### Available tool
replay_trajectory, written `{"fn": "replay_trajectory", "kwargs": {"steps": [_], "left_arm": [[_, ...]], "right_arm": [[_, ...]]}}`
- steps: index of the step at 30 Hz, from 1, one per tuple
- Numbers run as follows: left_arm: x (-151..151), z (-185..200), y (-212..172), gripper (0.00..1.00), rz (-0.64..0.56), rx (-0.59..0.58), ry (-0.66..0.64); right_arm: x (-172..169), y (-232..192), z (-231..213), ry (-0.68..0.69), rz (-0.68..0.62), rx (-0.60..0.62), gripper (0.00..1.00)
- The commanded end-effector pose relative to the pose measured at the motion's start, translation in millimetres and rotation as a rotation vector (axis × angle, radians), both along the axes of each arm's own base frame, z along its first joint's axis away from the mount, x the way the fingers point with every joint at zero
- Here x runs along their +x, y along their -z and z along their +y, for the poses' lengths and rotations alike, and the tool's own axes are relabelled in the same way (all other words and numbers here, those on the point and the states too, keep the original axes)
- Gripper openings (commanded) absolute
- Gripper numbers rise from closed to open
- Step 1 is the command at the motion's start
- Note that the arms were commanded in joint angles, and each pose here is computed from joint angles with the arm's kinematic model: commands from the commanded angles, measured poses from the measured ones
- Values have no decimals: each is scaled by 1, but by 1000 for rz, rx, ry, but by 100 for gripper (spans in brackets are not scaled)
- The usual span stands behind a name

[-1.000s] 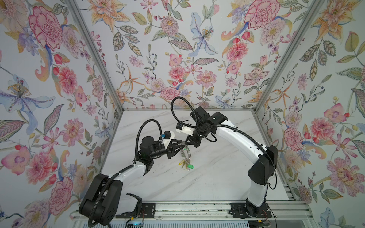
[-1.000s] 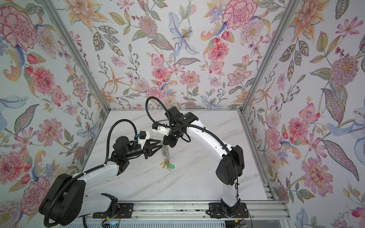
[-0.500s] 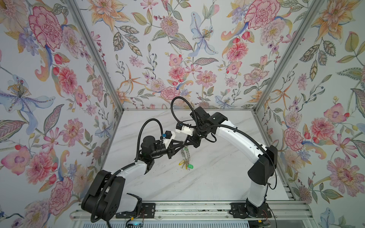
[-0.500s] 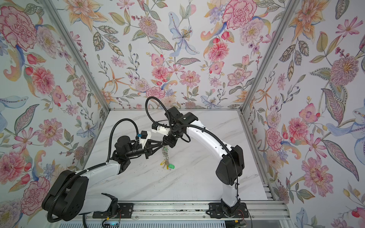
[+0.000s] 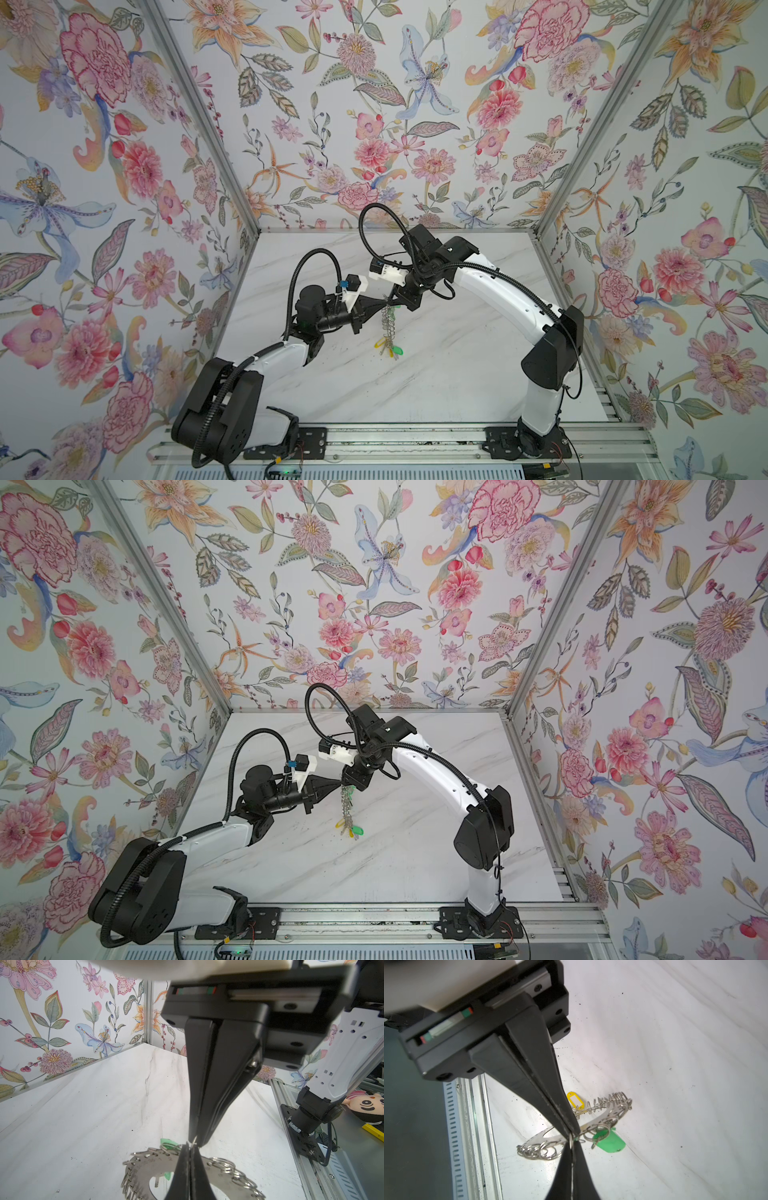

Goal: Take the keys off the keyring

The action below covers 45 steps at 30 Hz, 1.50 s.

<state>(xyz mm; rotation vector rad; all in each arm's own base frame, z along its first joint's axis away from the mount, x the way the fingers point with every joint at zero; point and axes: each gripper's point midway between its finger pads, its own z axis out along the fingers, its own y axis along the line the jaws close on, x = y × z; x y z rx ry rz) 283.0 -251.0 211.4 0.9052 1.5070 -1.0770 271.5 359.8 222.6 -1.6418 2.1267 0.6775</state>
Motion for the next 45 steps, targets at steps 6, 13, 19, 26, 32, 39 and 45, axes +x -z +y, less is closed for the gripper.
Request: {"fn": "replay_trajectory", "kwargs": {"steps": [6,13,19,26,32,39,45], "left_arm": [[1,3,-24,0,-65,-95,1],[-3,14,-40,0,-72,-211,5],[-6,14,-50,0,-66,-269,43],[1,13,-51,0,-66,-252,27],[5,16,-45,0,-64,-209,-21],[3,17,-49,0,-72,-210,-27],[2,18,-50,0,-78,-208,-30]], "right_arm": [[1,-23,6,1,-32,106,16],[26,-28,-21,166,-71,240,34],[39,-21,-41,299,-60,395,34],[27,1,-13,280,22,467,34],[7,-1,8,210,51,501,37],[-6,1,16,140,91,501,43],[-6,6,21,156,86,488,44]]}}
